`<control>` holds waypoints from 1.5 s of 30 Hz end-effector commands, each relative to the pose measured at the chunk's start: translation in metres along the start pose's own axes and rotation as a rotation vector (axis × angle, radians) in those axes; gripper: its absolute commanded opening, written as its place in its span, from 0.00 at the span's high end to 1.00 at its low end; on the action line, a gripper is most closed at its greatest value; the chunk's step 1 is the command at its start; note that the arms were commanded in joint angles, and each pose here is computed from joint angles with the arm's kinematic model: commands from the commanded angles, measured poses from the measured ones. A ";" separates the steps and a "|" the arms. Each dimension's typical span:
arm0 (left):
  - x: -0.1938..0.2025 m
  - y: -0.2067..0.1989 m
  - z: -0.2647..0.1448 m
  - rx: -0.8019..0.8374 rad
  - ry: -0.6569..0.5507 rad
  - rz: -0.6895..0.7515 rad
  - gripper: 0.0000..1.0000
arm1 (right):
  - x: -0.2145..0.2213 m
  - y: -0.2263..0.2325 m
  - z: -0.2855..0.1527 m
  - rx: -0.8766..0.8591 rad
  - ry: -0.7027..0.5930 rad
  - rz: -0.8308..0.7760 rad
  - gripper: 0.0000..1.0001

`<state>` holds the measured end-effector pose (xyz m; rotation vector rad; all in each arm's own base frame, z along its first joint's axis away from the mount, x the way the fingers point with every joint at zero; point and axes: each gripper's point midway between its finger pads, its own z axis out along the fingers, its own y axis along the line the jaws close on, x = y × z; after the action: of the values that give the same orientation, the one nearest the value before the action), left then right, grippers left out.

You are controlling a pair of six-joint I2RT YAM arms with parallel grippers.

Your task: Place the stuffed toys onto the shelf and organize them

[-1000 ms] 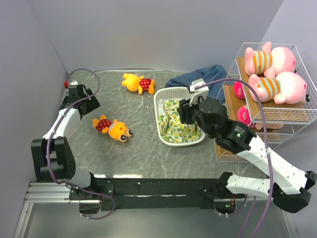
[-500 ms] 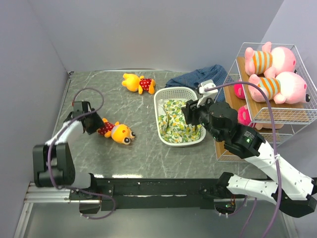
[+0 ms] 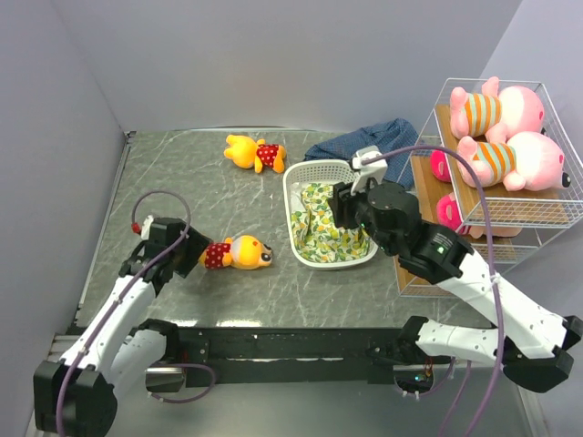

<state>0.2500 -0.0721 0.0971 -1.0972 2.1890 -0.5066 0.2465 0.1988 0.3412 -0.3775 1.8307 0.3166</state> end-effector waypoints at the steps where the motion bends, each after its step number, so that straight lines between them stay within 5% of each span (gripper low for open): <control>1: -0.033 0.000 -0.014 -0.061 -0.161 -0.029 0.17 | -0.009 0.015 0.004 -0.034 -0.001 0.088 0.49; 5: -0.065 -0.001 -0.025 -0.155 -0.274 0.039 0.09 | -0.005 0.034 0.013 -0.068 0.028 0.249 0.53; 10: -0.109 -0.063 -0.048 -0.029 -0.356 0.223 0.03 | 0.009 0.064 0.034 -0.022 0.046 0.291 0.53; 17: -0.186 -0.049 -0.047 -0.055 -0.440 0.084 0.00 | 0.019 0.132 0.069 -0.106 0.083 0.349 0.50; 24: -0.176 -0.022 -0.009 -0.074 -0.344 0.077 0.01 | 0.080 0.184 0.129 -0.035 0.264 0.222 0.41; 29: -0.176 -0.016 -0.007 -0.061 -0.387 0.106 0.01 | 0.117 0.205 0.135 -0.075 0.328 0.218 0.33; 37: -0.159 -0.019 0.001 -0.011 -0.303 0.194 0.00 | 0.197 0.202 0.156 -0.019 0.469 0.051 0.29; 42: -0.157 -0.024 -0.006 0.022 -0.311 0.208 0.01 | 0.211 0.202 0.172 -0.075 0.449 -0.072 0.43; 45: -0.157 -0.030 -0.012 0.059 -0.328 0.210 0.00 | 0.207 0.208 0.178 -0.170 0.387 -0.136 0.66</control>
<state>0.3246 0.0439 0.1517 -0.9288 2.0422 -0.2213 0.2479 0.4232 0.0822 -0.5795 2.3024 0.2443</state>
